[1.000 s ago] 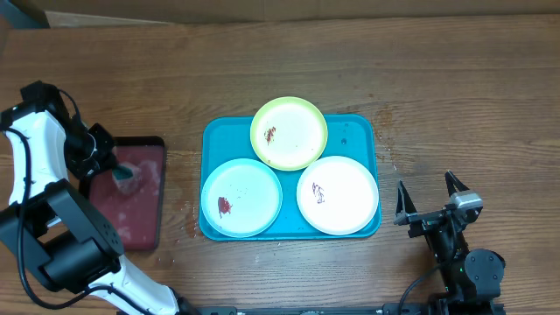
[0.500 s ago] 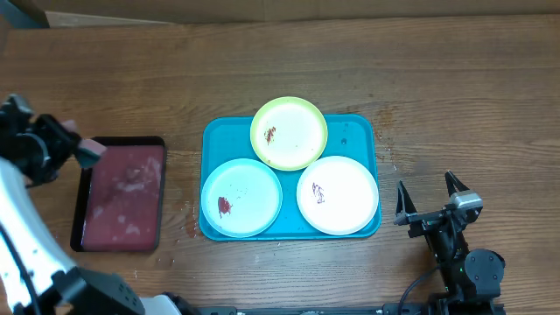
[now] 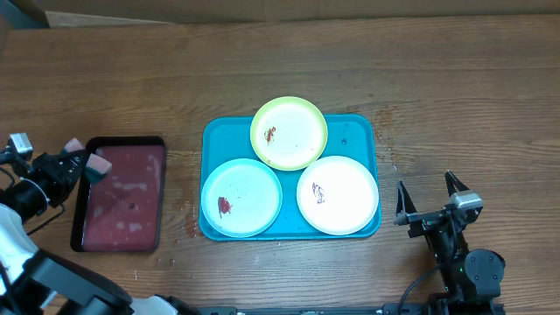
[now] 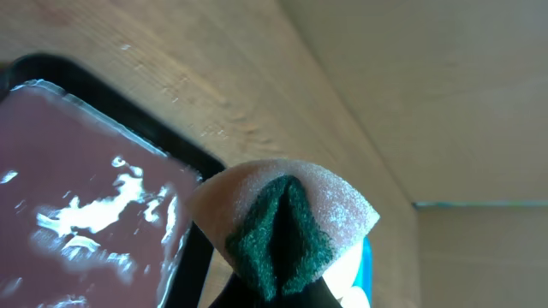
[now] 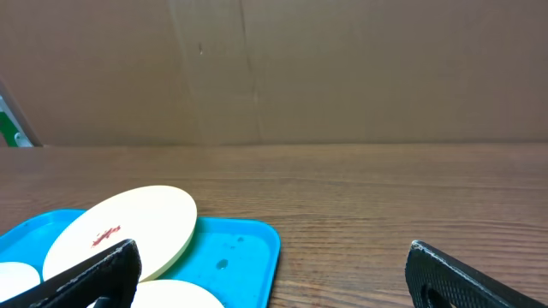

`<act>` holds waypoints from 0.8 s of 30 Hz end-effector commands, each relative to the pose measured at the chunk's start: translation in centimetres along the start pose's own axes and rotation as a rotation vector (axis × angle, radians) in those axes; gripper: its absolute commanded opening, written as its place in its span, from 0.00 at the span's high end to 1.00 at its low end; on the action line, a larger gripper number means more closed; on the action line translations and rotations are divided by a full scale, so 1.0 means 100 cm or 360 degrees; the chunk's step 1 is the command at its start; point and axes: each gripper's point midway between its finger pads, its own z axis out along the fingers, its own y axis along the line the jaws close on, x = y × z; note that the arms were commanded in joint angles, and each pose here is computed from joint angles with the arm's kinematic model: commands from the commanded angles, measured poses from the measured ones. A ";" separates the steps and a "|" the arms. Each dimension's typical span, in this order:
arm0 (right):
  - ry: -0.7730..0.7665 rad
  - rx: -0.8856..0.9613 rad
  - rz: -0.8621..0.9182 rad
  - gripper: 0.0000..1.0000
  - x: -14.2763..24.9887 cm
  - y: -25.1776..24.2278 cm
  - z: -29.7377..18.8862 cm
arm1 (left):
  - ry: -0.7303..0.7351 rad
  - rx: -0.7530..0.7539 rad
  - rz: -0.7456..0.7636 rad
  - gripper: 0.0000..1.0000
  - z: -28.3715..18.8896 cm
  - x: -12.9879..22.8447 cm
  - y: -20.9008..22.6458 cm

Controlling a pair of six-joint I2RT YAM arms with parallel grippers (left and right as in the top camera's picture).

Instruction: Clean dirty plates on tray and stack at the side

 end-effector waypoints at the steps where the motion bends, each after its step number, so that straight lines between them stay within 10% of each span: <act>1: -0.0008 0.0027 -0.0006 0.00 0.002 -0.003 0.000 | 0.0000 0.0208 0.0037 0.96 0.011 0.000 -0.001; 15: -0.0008 0.0027 -0.0006 0.00 0.002 -0.003 0.000 | -0.0118 0.0817 0.0095 0.96 0.006 -0.020 -0.030; 24: -0.0007 0.0027 -0.0006 0.00 0.002 -0.003 0.000 | 0.0173 -0.0126 0.0008 0.96 0.031 0.020 0.065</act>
